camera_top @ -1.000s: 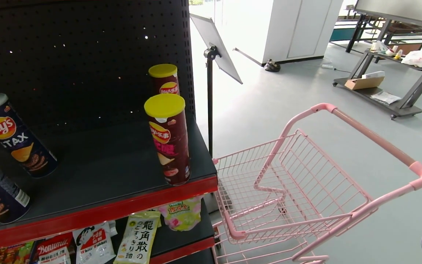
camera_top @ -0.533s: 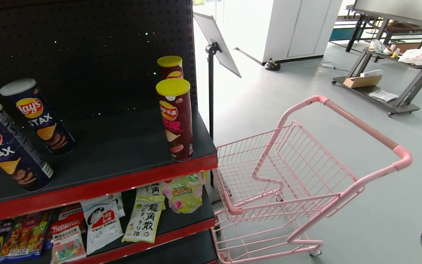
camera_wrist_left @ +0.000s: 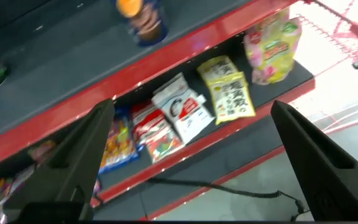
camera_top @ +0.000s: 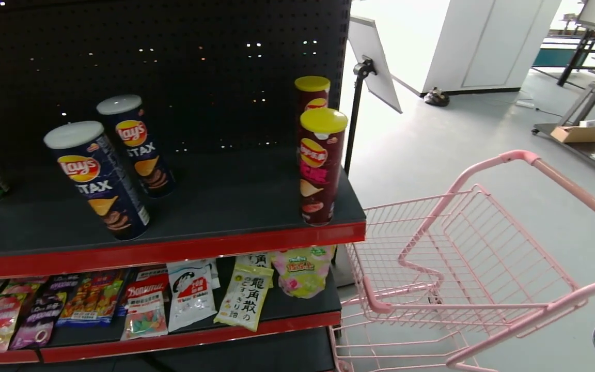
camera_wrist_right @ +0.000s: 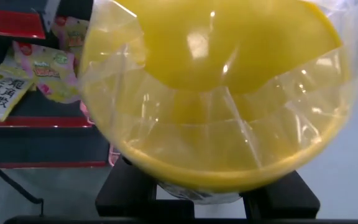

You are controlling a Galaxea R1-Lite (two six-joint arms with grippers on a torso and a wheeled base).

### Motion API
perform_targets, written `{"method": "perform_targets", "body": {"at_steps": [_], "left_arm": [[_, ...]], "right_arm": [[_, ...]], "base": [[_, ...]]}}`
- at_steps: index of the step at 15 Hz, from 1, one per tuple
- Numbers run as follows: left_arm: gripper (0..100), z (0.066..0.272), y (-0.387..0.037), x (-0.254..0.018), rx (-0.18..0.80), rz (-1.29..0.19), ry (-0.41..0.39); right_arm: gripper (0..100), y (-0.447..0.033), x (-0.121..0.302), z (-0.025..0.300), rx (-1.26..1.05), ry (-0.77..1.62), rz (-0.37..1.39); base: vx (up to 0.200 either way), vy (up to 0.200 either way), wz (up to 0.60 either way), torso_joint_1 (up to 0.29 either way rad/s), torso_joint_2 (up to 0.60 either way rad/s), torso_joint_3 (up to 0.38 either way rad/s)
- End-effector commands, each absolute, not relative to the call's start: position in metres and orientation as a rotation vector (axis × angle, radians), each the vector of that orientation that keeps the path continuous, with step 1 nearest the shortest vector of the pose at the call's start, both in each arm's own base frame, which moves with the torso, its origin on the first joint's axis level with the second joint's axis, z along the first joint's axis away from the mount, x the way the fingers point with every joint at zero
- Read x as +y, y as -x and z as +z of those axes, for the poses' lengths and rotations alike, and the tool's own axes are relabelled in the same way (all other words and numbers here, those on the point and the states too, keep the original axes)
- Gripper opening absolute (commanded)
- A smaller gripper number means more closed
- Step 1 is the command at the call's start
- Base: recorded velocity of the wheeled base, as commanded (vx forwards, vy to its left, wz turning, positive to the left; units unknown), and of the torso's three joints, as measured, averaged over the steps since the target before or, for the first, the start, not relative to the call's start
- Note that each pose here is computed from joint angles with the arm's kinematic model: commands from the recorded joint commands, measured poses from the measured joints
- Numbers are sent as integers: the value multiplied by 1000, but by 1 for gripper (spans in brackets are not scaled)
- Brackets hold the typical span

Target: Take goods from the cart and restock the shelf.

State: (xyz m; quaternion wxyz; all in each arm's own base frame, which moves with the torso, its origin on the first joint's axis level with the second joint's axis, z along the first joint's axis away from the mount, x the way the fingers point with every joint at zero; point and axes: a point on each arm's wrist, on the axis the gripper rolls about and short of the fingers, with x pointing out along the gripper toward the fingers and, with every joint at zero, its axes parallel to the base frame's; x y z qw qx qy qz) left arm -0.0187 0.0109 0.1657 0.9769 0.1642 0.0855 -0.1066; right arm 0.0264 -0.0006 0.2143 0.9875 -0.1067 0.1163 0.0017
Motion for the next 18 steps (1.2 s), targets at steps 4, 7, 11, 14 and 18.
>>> {"method": "perform_targets", "body": {"at_steps": [4, 7, 11, 14, 18], "left_arm": [[100, 165, 19, 11, 173, -216, -329], [100, 165, 19, 11, 172, -216, -329], [100, 165, 19, 11, 170, -216, -329], [100, 165, 20, 11, 169, -216, -328], [100, 165, 21, 12, 161, -213, -328]], "right_arm": [[0, -26, -1, 212, 241, 215, 3], [0, -25, 0, 213, 232, 213, 10], [0, -24, 0, 215, 217, 211, 37], [0, -20, 3, 223, 167, 198, 171], [0, -21, 4, 224, 160, 195, 218]], "base": [[0, 100, 0, 2, 4, 1], [0, 200, 0, 4, 4, 1], [0, 200, 0, 2, 6, 5], [0, 200, 0, -1, 4, 2], [0, 200, 0, 2, 2, 0]]}}
